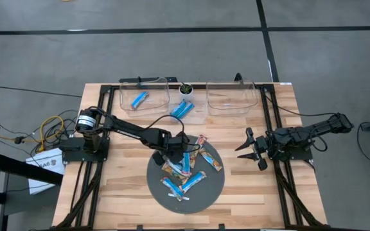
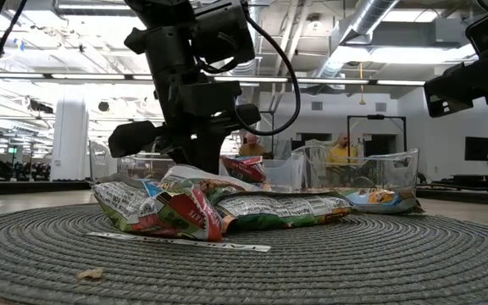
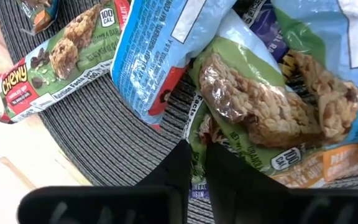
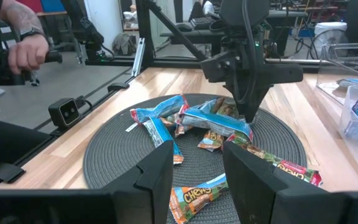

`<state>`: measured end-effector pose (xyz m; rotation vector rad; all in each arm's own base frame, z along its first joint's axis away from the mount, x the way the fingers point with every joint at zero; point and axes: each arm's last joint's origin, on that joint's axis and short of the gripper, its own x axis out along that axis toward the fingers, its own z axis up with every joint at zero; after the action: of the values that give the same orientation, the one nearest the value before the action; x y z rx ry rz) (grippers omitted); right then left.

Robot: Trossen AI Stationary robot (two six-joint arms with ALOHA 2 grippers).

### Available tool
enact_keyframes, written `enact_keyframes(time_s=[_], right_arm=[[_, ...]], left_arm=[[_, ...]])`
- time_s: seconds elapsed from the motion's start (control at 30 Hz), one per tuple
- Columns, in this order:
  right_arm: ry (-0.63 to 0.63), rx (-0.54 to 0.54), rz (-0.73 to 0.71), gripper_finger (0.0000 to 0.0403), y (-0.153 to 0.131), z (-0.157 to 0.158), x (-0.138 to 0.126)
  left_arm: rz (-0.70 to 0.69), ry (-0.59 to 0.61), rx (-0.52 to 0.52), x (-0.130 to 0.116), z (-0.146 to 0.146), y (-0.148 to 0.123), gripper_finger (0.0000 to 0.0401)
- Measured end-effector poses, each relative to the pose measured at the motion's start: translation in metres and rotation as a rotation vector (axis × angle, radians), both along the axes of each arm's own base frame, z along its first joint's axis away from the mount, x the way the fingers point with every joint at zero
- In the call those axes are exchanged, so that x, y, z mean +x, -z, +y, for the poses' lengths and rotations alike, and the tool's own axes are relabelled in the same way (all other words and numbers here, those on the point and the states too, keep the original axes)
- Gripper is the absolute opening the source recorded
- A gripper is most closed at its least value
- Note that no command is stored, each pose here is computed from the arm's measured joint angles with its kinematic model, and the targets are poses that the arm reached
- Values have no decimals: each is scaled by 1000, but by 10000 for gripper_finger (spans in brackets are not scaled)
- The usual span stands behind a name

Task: Pick and place Granola Bars by type
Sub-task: Put the blue granola bar into the white bin

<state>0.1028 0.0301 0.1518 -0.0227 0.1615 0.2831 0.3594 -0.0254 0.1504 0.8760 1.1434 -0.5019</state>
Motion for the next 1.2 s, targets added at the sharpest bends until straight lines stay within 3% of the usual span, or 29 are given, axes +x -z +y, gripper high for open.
enact_keyframes(time_s=[0.17, 0.57, 0.97, 1.2], right_arm=[[0, 0, 0, 133, 0, 0, 0], [0, 0, 0, 133, 0, 0, 0], [0, 0, 0, 134, 0, 0, 0], [0, 0, 0, 133, 0, 0, 0]], left_arm=[[-4, -27, 14, 0, -1, 0, 23], [-70, -104, 256, 9, -2, -15, 23], [-117, -124, 346, 15, -10, -27, 23], [-139, -200, 482, 14, -6, -30, 23]])
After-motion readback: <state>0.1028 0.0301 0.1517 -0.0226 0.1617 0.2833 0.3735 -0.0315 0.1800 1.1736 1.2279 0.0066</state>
